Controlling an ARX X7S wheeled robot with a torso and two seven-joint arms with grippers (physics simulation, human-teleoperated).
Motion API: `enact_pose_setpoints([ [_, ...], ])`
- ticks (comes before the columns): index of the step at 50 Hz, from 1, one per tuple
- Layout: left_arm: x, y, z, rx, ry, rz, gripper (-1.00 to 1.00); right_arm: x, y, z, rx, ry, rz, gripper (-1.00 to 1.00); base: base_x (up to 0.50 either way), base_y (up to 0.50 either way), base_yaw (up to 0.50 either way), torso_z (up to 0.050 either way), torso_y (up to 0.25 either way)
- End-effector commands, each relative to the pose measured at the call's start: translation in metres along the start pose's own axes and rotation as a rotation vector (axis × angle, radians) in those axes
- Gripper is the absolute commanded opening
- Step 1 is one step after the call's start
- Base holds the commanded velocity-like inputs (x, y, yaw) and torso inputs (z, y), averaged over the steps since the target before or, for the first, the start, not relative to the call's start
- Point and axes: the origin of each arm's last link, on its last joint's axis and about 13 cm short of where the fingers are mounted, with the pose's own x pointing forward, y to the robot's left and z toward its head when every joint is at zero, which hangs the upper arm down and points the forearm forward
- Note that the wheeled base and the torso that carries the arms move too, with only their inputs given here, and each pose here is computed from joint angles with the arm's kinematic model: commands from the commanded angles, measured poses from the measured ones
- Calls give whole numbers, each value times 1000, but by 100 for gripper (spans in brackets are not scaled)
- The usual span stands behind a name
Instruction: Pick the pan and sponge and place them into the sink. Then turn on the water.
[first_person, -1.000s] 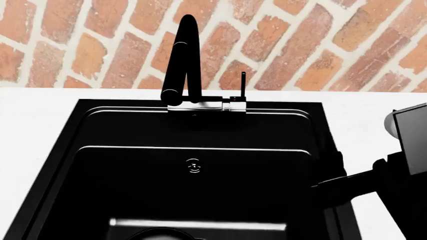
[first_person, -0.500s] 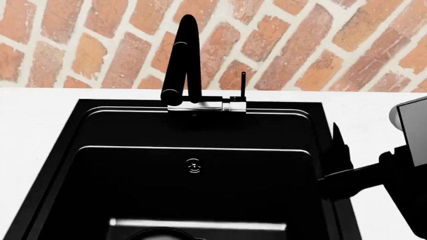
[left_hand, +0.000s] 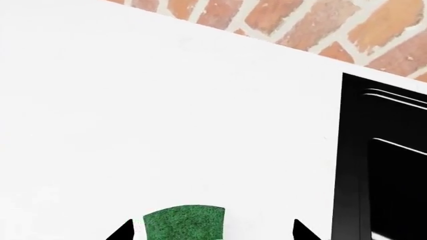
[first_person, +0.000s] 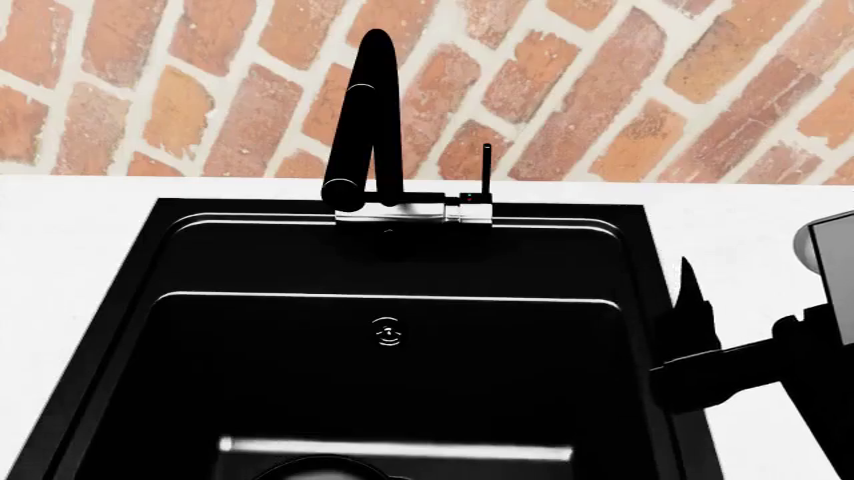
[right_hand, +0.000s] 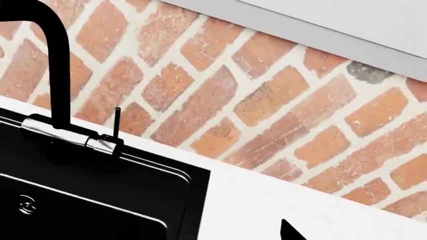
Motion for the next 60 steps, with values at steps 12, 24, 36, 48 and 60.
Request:
enact_pose_setpoints([
  [12,14,12,-14,-3,72,61,100,-4,0,-2,-5,17,-9,100,0,0,0,0,0],
  [24,31,3,-24,37,140,54,100,-10,-1,-6,-9,36,-16,100,0,0,0,0,0],
  [36,42,4,-27,20,173,59,100,-7,0,-9,-3,43,-10,100,0,0,0,0,0],
  [48,46,10,-30,4,198,83,100,-8,0,-9,-1,44,-15,100,0,0,0,0,0],
  [60,46,7,-35,32,214,76,100,-8,-2,-6,-31,33,-60,100,0,0,0,0,0],
])
